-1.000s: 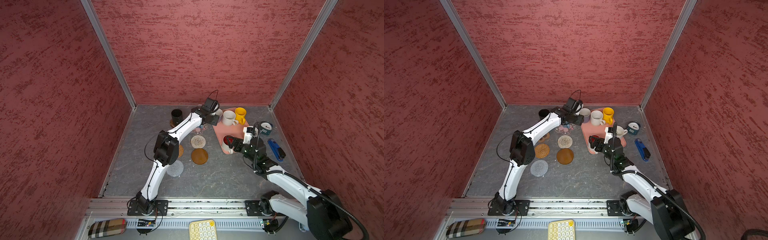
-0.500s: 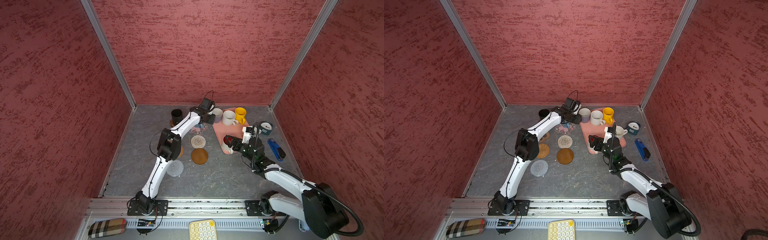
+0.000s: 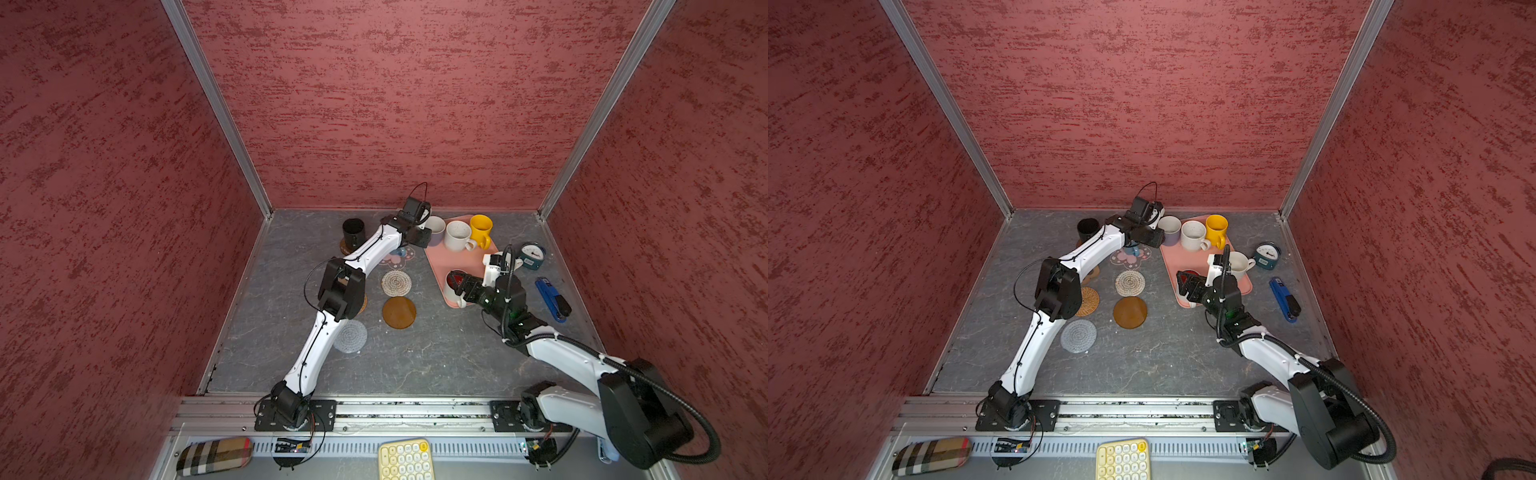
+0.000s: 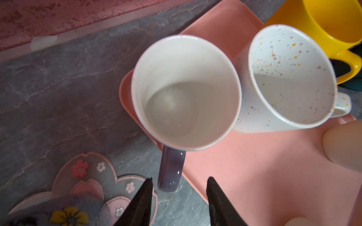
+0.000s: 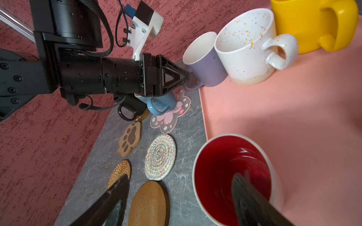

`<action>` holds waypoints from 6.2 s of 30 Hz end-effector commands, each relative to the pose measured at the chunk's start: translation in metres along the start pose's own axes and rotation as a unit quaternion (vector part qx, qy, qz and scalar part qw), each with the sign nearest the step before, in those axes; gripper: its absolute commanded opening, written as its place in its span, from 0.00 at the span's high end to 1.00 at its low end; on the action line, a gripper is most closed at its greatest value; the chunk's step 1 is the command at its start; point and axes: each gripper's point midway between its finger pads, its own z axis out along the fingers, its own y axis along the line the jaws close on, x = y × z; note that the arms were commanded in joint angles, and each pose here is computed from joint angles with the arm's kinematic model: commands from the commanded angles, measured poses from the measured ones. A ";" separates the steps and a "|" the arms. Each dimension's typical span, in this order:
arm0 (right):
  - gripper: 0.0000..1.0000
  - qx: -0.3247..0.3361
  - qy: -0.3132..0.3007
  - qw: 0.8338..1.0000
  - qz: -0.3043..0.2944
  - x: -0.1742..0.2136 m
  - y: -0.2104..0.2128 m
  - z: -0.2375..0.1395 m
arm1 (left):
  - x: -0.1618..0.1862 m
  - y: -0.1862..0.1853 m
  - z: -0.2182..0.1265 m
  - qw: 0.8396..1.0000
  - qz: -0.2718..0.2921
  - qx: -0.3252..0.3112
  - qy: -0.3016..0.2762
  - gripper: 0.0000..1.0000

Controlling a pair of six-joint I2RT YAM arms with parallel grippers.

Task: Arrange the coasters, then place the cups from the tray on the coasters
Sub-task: 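Lower the left gripper into the lilac mug on the tray, then close the left gripper on the lilac mug's rim and lift it, then carry the lilac mug toward the paw-print coaster while the right gripper moves toward the coasters, then lower the lilac mug onto the paw-print cork coaster with the left gripper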

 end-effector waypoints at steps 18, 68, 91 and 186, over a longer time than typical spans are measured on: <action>0.17 -0.010 -0.026 1.000 -0.003 -0.011 0.005 -0.005 | 0.005 -0.013 0.027 1.000 0.014 -0.006 -0.010 0.62; 0.16 -0.029 -0.043 0.998 -0.020 -0.036 0.030 -0.025 | -0.069 -0.026 -0.065 0.987 0.045 -0.090 -0.127 1.00; 0.15 -0.022 0.019 0.999 -0.022 -0.032 0.045 -0.026 | -0.056 -0.040 -0.186 0.977 0.028 -0.106 -0.182 1.00; 0.08 -0.119 0.170 0.973 -0.104 0.063 0.134 0.117 | 0.143 0.156 -0.184 0.938 -0.210 -0.243 -0.127 1.00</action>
